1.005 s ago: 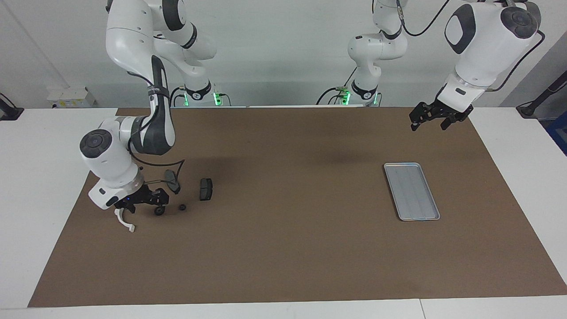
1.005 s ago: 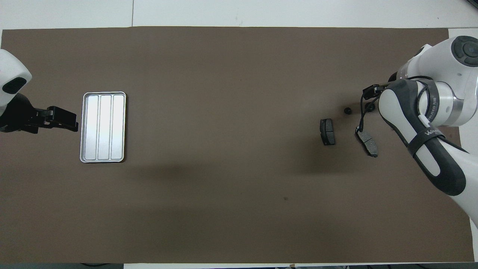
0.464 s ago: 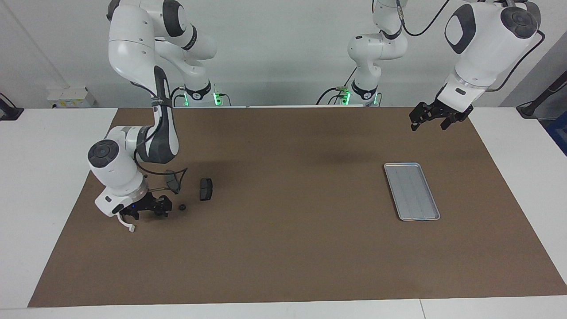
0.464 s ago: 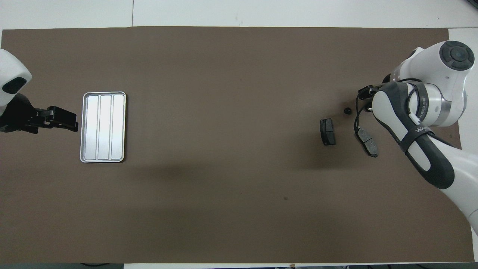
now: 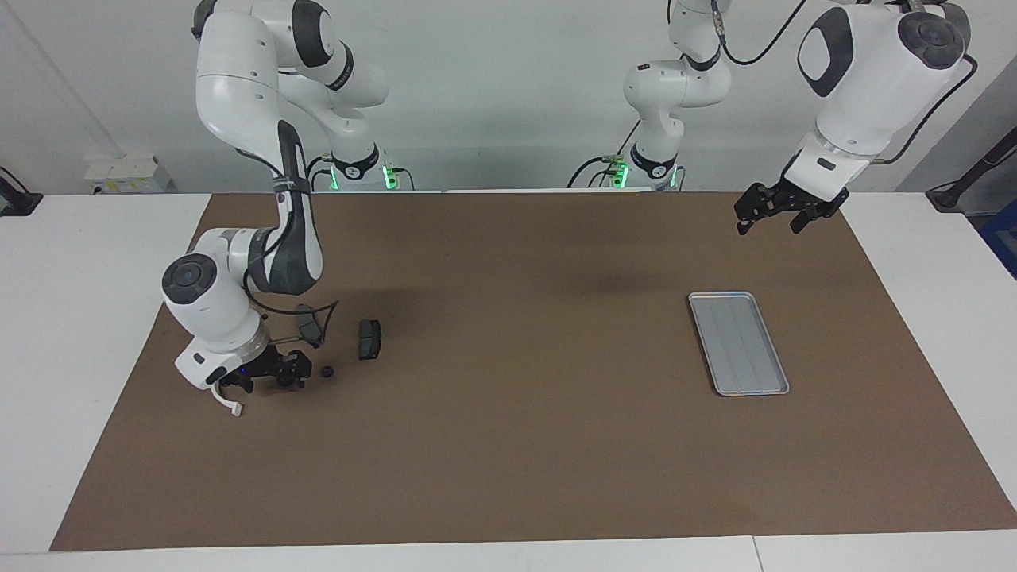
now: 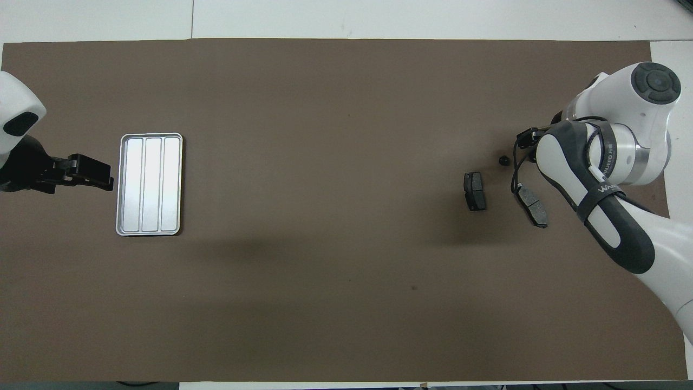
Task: Pick bearing gear from pile to tray
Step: 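Reach the right gripper to the pile and grasp a black gear, then carry the black gear with the right gripper toward the table center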
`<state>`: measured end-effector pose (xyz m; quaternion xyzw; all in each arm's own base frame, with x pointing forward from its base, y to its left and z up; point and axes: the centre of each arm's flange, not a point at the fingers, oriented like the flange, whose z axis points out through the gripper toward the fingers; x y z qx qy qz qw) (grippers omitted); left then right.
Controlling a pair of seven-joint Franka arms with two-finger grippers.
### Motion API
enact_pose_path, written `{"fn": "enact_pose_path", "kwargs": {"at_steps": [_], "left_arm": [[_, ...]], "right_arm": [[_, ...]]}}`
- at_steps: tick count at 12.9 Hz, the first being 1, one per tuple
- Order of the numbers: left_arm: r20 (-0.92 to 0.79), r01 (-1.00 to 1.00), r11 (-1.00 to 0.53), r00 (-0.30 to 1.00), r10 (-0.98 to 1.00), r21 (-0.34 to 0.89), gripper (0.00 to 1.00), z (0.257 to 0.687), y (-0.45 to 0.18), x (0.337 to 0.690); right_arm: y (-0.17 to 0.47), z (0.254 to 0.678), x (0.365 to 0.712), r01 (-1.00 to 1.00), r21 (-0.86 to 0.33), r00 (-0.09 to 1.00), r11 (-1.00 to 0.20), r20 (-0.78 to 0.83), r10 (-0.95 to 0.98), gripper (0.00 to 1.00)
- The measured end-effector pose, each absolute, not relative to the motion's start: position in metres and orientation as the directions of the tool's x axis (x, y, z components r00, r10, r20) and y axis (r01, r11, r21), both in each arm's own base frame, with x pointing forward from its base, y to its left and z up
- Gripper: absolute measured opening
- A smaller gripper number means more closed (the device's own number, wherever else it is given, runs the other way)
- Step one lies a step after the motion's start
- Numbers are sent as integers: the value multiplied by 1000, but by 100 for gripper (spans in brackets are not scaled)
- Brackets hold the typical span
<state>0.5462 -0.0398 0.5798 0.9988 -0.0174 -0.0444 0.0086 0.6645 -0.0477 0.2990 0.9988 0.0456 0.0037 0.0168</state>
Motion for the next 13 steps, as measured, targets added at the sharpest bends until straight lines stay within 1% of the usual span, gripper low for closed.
{"fn": "enact_pose_path", "kwargs": {"at_steps": [5,6,8,9,10,11,12,13], "left_arm": [[-88,-34,-999,995,-36,19,100,580,-40,546],[-88,-34,-999,995,-35,19,100,580,-40,546],[-88,-34,-999,995,-36,19,100,580,-40,546],[-88,-34,-999,995,-36,19,100,580,-40,546],[-88,-34,-999,995,-36,19,100,580,-40,546],[-88,-34,-999,995,-36,19,100,580,-40,546],[-88,-34,-999,995,-35,19,100,580,-40,546],[-88,-34,-999,995,-36,19,100,580,-40,546]], "right_arm": [[-47,285,656,92,29,995,-995,-26,91,100],[-47,284,655,92,28,995,-995,-29,91,99],[-47,282,653,92,27,995,-995,-36,91,100],[-47,282,652,92,26,995,-995,-46,91,91],[-47,282,651,92,24,994,-995,-54,90,77],[-47,284,651,92,24,994,-996,-56,90,66],[-47,287,650,91,23,994,-996,-58,90,53],[-47,289,650,91,23,994,-996,-60,89,43]]}}
